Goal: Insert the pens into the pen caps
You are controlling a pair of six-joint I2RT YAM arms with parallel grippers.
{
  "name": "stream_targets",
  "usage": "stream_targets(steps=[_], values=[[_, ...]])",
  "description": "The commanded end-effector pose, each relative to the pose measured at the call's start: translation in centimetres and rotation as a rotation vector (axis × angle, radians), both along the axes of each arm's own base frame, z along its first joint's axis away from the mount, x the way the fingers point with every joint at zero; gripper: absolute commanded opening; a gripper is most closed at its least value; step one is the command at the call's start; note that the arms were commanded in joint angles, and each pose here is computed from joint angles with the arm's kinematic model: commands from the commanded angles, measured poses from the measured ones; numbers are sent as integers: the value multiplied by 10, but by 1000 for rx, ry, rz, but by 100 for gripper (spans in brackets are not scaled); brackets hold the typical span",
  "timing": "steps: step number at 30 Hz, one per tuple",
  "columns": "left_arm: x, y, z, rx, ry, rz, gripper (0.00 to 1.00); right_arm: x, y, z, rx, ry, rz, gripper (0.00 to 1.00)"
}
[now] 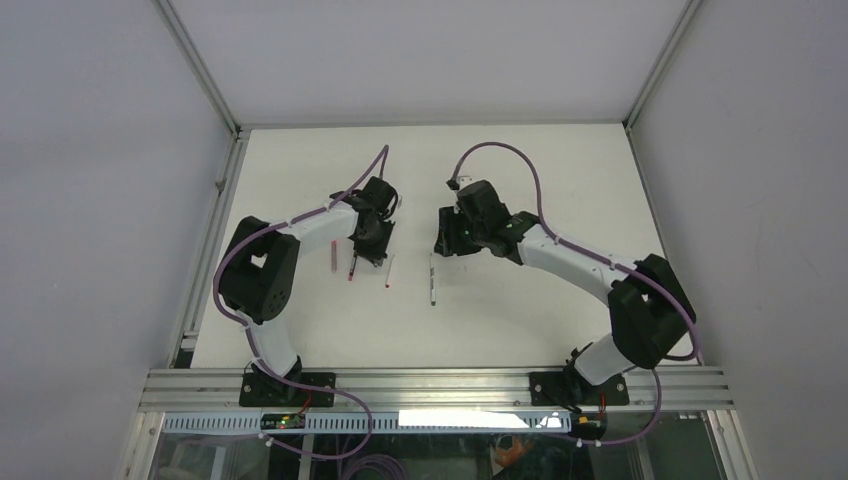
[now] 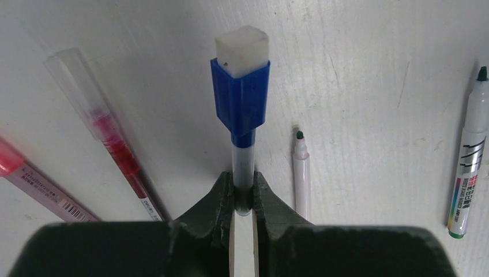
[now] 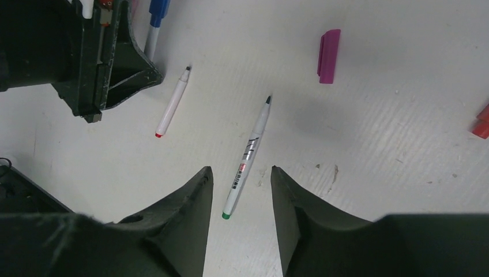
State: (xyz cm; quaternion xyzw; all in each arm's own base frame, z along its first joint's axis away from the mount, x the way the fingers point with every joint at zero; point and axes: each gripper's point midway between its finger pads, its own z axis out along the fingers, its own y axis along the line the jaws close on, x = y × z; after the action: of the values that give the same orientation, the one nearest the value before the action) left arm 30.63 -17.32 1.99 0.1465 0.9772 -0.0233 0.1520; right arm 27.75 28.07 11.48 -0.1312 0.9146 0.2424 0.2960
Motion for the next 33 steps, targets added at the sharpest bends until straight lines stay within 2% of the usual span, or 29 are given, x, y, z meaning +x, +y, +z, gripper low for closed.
stream_targets(steps=[1,7,12,16,26,33], values=[[-3,7,-6,28,15,13,0,8,5,-5,-95,16,-60,43],[-3,15,-6,44,9,21,19,4,15,-42,-224,110,-88,39],[-3,15,-5,34,2,19,27,7,23,-56,-265,132,-108,37],[0,13,8,6,-48,25,31,12,24,-62,-289,130,-136,34],[2,-7,71,-209,-231,46,33,18,36,-84,-311,151,-149,32],[-3,-2,92,-245,-295,64,33,18,33,-92,-367,142,-173,28]])
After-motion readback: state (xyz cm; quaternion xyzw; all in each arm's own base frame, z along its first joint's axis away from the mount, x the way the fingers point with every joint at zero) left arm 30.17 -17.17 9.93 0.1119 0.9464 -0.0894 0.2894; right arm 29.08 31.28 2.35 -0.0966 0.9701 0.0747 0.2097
